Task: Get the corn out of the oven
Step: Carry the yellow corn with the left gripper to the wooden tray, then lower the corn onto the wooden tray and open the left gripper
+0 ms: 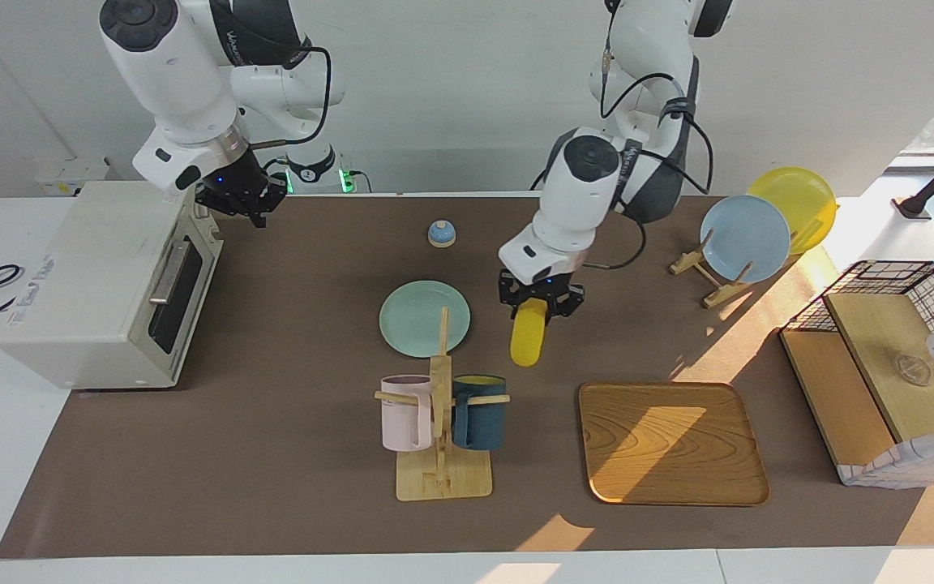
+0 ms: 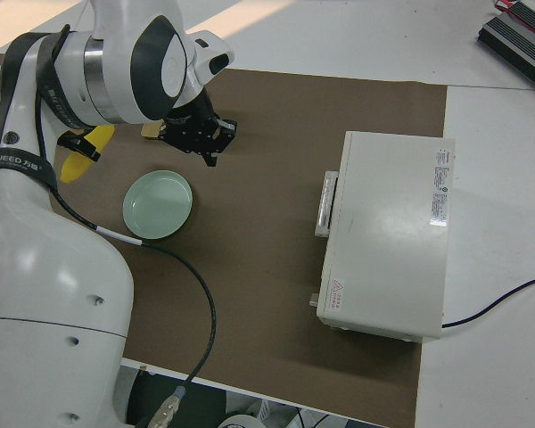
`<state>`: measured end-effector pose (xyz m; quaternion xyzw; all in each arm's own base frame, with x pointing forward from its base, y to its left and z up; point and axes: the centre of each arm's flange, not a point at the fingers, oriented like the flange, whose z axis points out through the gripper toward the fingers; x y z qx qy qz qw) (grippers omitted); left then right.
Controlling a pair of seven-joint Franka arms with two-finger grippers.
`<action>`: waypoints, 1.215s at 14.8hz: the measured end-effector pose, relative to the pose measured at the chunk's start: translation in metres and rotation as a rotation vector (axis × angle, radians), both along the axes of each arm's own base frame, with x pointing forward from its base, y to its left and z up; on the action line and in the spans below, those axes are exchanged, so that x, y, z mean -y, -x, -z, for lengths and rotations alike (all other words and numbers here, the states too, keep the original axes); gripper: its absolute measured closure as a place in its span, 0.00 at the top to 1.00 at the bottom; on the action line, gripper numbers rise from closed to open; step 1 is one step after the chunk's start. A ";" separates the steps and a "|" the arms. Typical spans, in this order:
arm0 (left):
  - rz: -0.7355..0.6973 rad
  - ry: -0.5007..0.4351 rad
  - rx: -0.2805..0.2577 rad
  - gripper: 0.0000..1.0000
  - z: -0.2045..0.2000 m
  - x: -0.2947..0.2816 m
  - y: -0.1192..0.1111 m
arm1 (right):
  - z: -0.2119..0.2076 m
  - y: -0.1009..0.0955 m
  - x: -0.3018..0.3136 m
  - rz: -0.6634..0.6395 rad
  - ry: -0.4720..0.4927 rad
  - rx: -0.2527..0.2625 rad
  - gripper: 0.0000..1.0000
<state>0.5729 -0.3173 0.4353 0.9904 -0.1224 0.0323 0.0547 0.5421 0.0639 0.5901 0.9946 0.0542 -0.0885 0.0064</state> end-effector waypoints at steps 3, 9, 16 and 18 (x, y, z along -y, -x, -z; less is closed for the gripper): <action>-0.109 0.003 0.017 0.56 0.002 -0.082 -0.042 | 0.006 -0.003 0.003 0.011 0.002 -0.021 0.18; -0.240 0.012 0.028 0.56 0.033 -0.163 -0.110 | 0.006 -0.003 -0.001 0.014 0.004 -0.022 0.78; -0.292 0.035 0.099 0.56 0.099 -0.181 -0.162 | 0.001 -0.001 0.005 0.027 0.004 -0.013 1.00; -0.294 0.033 0.096 0.56 0.103 -0.182 -0.161 | 0.000 -0.001 0.010 0.036 0.004 -0.009 1.00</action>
